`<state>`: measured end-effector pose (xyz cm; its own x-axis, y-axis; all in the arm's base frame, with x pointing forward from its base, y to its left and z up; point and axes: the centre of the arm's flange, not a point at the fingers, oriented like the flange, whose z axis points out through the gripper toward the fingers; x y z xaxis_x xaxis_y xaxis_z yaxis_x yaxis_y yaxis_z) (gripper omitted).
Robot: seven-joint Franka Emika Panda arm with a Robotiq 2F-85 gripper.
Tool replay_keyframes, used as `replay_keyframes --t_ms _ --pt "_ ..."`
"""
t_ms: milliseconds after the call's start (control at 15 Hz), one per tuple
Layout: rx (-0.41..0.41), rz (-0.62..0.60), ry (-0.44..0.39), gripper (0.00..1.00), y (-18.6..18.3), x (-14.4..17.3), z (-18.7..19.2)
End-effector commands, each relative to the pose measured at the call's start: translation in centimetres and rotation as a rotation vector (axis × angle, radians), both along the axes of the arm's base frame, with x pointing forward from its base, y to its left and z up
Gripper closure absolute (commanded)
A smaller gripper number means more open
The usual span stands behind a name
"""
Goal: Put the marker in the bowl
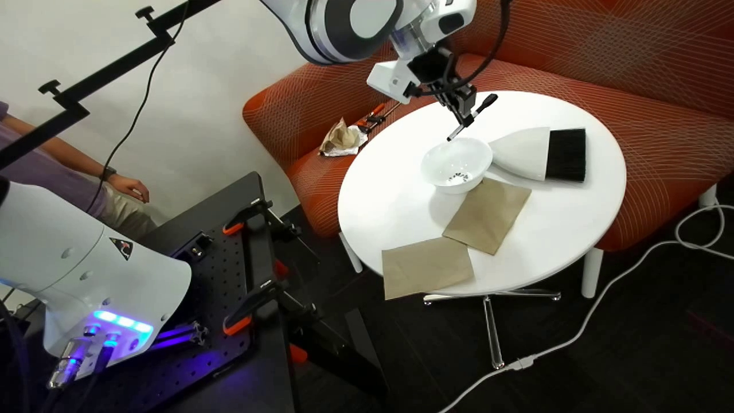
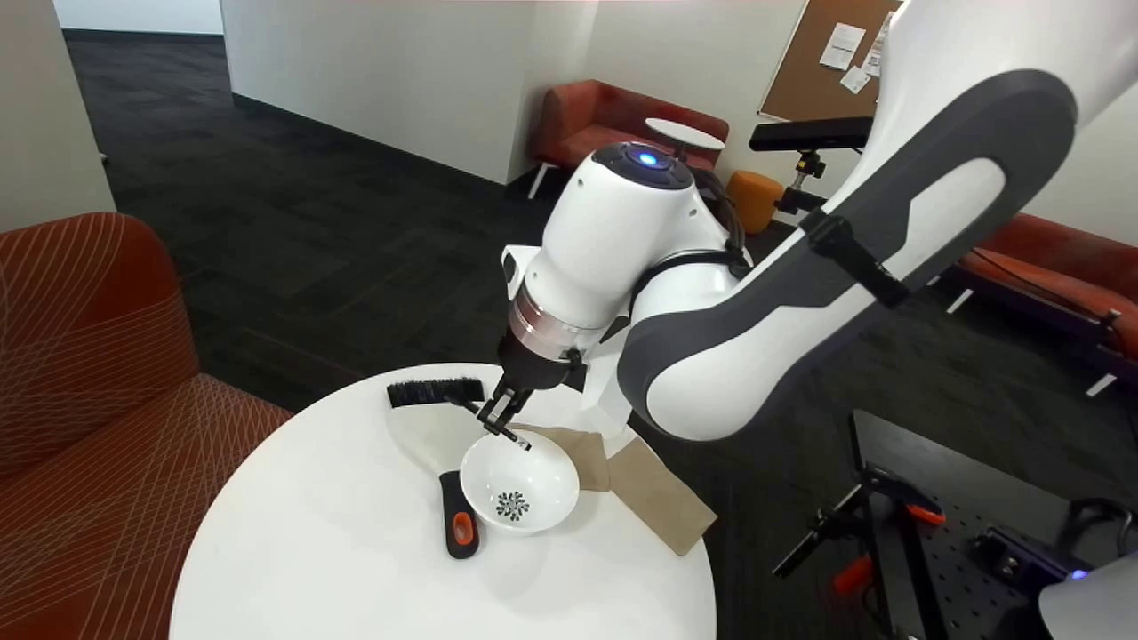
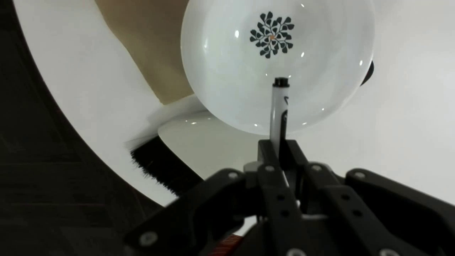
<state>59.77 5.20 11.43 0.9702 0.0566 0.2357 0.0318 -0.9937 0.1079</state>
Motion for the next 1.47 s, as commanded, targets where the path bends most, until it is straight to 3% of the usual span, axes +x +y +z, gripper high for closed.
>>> replay_keyframes --t_ms 0,400,467,600,1067,1400 --pt "0.018 -0.03 -0.029 0.97 -0.2 -2.4 -0.8" --pt "0.033 -0.039 -0.005 0.97 -0.3 -3.6 -3.0" --pt "0.036 -0.039 0.0 0.64 -0.2 -3.6 -3.2" --pt "0.039 -0.04 0.005 0.57 -0.1 -3.6 -3.5" --pt "0.045 -0.03 -0.003 0.03 0.4 -3.8 -3.2" --pt "0.061 -0.018 -0.054 0.0 1.0 -4.1 -1.5"
